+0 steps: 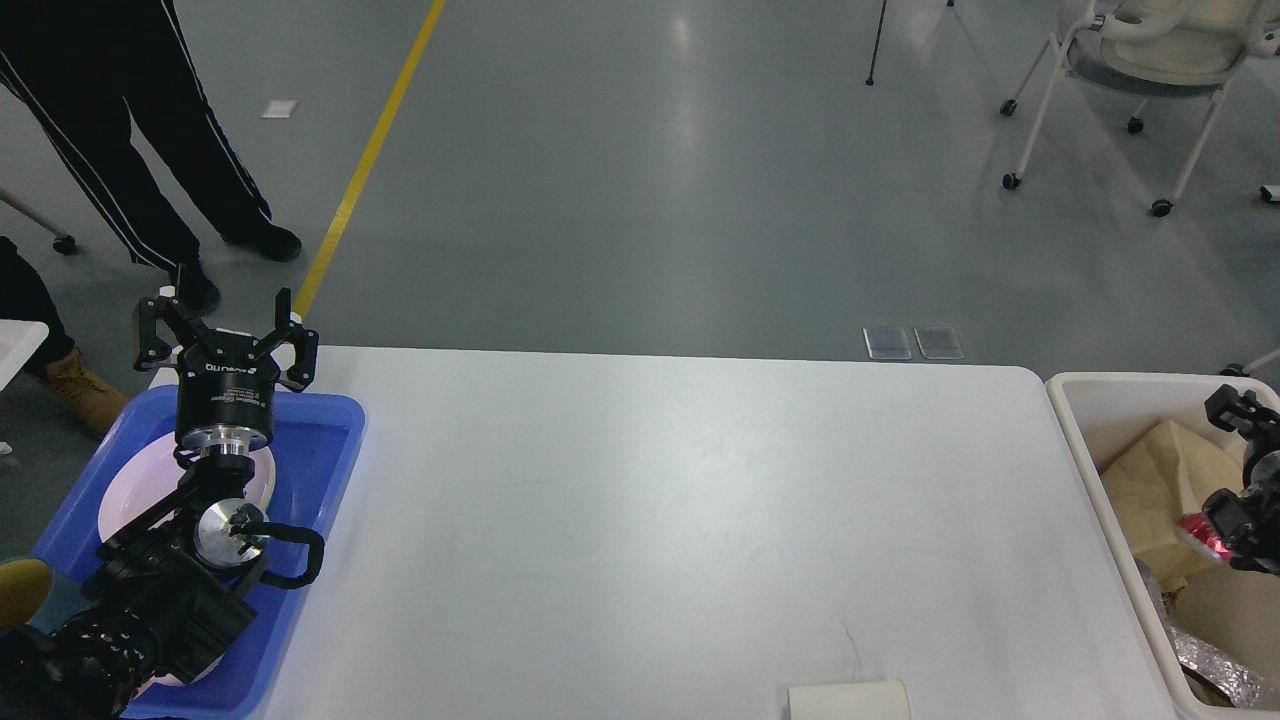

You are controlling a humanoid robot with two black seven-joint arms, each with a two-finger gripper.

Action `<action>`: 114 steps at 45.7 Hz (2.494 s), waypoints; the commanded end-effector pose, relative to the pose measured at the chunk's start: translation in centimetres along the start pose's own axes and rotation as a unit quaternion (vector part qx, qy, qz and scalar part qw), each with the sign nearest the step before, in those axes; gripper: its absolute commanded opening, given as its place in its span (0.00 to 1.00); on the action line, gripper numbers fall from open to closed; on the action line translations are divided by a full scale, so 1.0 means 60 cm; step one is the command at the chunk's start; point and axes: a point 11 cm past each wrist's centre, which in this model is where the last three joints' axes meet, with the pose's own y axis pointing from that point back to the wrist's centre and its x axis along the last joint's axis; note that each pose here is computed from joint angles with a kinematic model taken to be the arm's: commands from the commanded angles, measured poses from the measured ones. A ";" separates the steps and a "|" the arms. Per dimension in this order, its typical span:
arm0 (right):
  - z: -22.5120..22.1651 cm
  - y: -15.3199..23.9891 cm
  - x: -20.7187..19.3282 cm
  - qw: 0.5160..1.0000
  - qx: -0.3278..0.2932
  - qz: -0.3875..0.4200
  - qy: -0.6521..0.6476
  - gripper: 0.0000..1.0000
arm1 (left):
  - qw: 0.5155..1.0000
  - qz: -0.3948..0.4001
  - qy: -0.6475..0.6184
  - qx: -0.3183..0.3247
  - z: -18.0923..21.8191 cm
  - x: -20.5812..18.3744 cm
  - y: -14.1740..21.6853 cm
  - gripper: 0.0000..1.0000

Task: Tidy desktop
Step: 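Carry the red wrapper into the white bin and release it, then swing the right gripper out of the bin toward the white paper cup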

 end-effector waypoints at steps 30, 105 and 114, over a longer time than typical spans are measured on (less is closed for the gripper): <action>-0.252 0.083 0.169 0.979 0.171 -0.110 -0.017 1.00 | 1.000 0.000 0.000 0.000 0.000 0.000 0.000 0.97; -0.209 0.557 -0.274 0.813 -0.032 -0.571 -0.112 1.00 | 1.000 -0.002 0.001 0.000 0.001 0.001 0.001 0.97; -0.192 0.568 -0.305 0.813 -0.057 -0.568 -0.118 1.00 | 1.000 -0.002 0.001 0.000 0.001 0.001 0.001 0.97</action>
